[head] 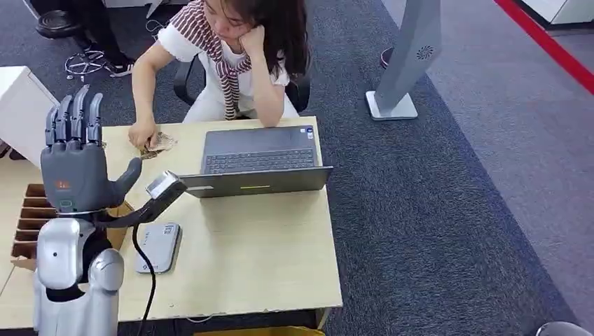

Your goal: Pass the card to the sensor for recognition and then transmit it.

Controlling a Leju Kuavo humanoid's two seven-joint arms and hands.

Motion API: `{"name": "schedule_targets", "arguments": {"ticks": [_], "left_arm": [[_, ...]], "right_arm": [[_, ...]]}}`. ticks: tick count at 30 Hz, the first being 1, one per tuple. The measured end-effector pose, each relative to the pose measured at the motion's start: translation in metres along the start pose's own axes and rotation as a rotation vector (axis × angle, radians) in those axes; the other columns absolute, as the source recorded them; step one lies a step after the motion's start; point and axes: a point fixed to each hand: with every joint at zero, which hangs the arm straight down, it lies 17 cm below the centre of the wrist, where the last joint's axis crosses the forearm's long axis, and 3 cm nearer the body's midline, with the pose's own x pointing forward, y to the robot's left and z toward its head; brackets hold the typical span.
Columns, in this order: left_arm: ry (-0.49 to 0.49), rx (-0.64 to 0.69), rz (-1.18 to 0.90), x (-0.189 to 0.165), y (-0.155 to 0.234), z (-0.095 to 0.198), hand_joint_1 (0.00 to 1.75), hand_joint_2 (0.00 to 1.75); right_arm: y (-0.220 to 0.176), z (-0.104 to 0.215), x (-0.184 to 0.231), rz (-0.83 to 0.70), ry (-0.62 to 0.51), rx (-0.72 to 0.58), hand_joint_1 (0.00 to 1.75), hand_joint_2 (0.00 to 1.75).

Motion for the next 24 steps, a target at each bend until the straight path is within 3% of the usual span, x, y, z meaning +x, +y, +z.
{"name": "schedule_targets", "arguments": {"ticks": [6, 10, 18, 24], "left_arm": [[-0.094, 0.053, -0.046, 0.005, 0.005, 0.093, 0.00, 1.75], [-0.130, 0.010, -0.088, 0.004, -0.003, 0.135, 0.00, 1.75], [-0.118, -0.119, -0.189, -0.034, -0.034, 0.191, 0.00, 1.75], [-0.104, -0.175, -0.208, -0.048, -0.048, 0.208, 0.00, 1.75]], "right_arm": [[-0.003, 0.000, -0.005, -0.017, 0.011, -0.016, 0.00, 0.00], [-0.003, 0.000, -0.005, -0.007, 0.009, -0.018, 0.00, 0.00], [-0.002, 0.000, -0.005, 0.020, 0.002, -0.014, 0.00, 0.00], [-0.003, 0.000, -0.005, 0.024, 0.002, -0.015, 0.00, 0.00]]}}
